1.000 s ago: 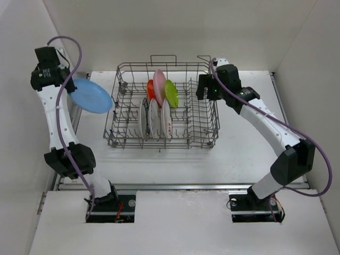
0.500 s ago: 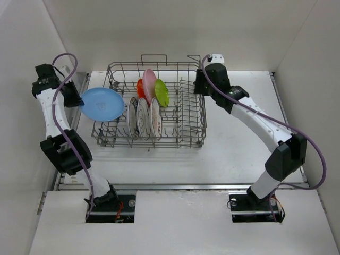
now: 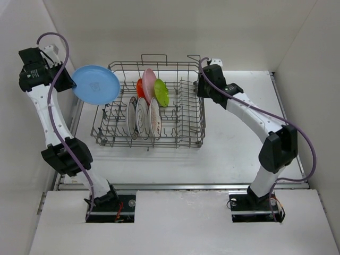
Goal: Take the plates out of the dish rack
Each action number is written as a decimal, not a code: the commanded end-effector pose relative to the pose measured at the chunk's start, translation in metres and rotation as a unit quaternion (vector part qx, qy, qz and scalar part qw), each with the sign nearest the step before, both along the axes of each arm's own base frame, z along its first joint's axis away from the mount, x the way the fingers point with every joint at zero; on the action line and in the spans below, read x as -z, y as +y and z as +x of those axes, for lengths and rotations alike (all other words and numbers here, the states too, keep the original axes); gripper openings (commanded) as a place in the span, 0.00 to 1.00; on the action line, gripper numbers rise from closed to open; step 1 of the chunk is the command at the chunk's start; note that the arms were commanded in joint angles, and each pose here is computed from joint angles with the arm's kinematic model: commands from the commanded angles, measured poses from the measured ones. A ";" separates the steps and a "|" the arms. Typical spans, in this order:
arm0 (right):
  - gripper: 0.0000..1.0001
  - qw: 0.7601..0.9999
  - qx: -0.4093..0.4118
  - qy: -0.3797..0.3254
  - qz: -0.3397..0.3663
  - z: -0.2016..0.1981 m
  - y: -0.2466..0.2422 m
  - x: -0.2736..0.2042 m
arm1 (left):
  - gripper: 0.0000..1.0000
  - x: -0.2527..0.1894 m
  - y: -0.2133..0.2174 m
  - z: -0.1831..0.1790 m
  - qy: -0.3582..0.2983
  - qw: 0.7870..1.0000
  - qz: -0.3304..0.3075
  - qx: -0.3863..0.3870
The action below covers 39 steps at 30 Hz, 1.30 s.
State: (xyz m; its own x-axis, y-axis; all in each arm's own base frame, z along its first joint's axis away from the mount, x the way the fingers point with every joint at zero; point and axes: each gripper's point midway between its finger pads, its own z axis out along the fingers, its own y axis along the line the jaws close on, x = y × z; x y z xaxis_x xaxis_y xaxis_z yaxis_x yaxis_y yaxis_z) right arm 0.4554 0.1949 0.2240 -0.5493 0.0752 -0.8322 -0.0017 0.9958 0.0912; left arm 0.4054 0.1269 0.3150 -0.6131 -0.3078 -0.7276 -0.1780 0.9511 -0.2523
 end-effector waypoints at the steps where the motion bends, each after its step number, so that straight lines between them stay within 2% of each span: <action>1: 0.20 1.000 0.020 -0.014 0.018 0.007 -0.006 -0.013 | 0.00 -0.032 0.007 -0.018 -0.029 0.999 0.024 -0.031; 5: 0.06 0.997 0.070 -0.027 -0.011 0.008 -0.055 -0.021 | 0.00 -0.039 0.029 -0.028 -0.039 0.996 0.014 -0.075; 8: 0.01 0.995 0.060 -0.062 -0.047 0.009 -0.081 -0.043 | 0.00 -0.043 0.039 -0.029 -0.045 0.995 0.018 -0.086; 11: 0.00 0.992 0.053 -0.068 -0.095 0.007 -0.112 -0.051 | 0.00 -0.044 0.038 -0.026 -0.047 0.996 0.014 -0.081; 15: 0.00 0.989 0.048 -0.071 -0.122 0.013 -0.142 -0.057 | 0.00 -0.036 0.040 -0.025 -0.037 0.996 0.013 -0.078; 21: 0.00 0.986 0.062 -0.068 -0.137 0.016 -0.180 -0.054 | 0.00 0.024 0.043 -0.020 0.024 0.998 -0.009 -0.064; 25: 0.00 0.983 0.093 -0.072 -0.142 0.014 -0.203 -0.058 | 0.00 0.090 0.038 -0.015 0.097 0.993 -0.044 -0.051; 28: 0.00 0.981 0.105 -0.068 -0.145 0.013 -0.207 -0.051 | 0.00 0.140 0.026 -0.010 0.154 0.987 -0.047 -0.025; 29: 0.08 0.982 0.101 -0.068 -0.143 0.013 -0.205 -0.051 | 0.00 0.151 0.018 -0.007 0.163 0.986 -0.046 -0.010; 32: 0.16 0.987 0.077 -0.074 -0.123 0.016 -0.194 -0.054 | 0.00 0.178 0.012 0.004 0.174 0.984 -0.049 0.002; 35: 0.30 0.987 0.081 -0.070 -0.116 0.015 -0.194 -0.052 | 0.00 0.199 0.003 0.011 0.188 0.980 -0.059 0.016; 39: 0.73 0.987 0.089 -0.091 -0.101 0.008 -0.194 -0.070 | 0.00 0.220 -0.009 0.017 0.208 0.976 -0.051 0.050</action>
State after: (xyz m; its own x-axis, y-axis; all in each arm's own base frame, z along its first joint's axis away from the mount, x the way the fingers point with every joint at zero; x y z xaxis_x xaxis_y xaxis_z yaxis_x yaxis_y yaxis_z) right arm 0.4668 0.0080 0.2464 -0.5074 -0.0600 -0.8596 0.1260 0.9817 -0.1428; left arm 0.4071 0.1215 0.0819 -0.8847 -0.3527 -0.3048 -0.2710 0.9212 -0.2792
